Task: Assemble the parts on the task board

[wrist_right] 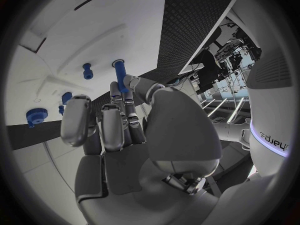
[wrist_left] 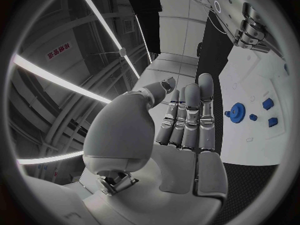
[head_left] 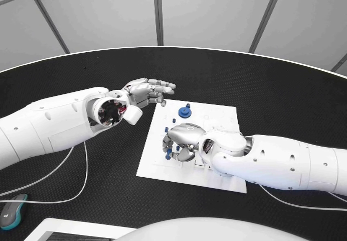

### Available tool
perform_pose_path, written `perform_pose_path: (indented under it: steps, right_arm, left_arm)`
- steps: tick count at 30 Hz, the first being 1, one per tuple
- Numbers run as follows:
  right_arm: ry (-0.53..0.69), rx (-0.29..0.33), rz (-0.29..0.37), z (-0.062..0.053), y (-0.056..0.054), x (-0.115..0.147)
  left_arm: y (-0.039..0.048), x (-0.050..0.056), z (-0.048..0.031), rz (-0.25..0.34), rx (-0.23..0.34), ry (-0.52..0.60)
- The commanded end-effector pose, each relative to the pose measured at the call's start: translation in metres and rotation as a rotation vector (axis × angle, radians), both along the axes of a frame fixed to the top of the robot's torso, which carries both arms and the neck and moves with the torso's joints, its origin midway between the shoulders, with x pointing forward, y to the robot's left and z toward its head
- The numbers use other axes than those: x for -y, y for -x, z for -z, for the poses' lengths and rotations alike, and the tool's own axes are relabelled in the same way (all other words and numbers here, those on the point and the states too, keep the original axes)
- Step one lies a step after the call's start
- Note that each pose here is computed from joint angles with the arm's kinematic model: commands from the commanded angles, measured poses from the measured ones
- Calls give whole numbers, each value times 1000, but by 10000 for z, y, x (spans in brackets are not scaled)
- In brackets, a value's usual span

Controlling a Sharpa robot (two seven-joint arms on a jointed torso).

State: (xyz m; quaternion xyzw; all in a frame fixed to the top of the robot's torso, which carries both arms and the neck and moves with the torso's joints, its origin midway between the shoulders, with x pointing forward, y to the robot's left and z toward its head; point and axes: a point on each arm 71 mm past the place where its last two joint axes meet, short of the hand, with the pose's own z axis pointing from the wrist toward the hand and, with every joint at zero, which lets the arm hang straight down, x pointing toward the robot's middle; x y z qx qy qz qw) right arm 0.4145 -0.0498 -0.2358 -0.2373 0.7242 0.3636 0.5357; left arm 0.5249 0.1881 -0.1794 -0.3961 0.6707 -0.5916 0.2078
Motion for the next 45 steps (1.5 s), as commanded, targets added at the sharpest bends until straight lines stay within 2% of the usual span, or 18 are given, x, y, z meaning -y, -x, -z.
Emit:
perform_pose_path:
  steps: [1,16,28,45]
  right_arm:
    - [4,-3,-3,7,5,-1]
    - [21,-15,-3,44,12,-29]
    - [44,-40,7,138,39,-30]
    - [13,9,20,96,68,19]
  left_arm:
    - [0,-3,0,-1,0,0]
    - [2,-2,2,1,-3,-2]
    - [4,-5,2,1,-4,-3]
    - [5,-5,4,3,-6,-4]
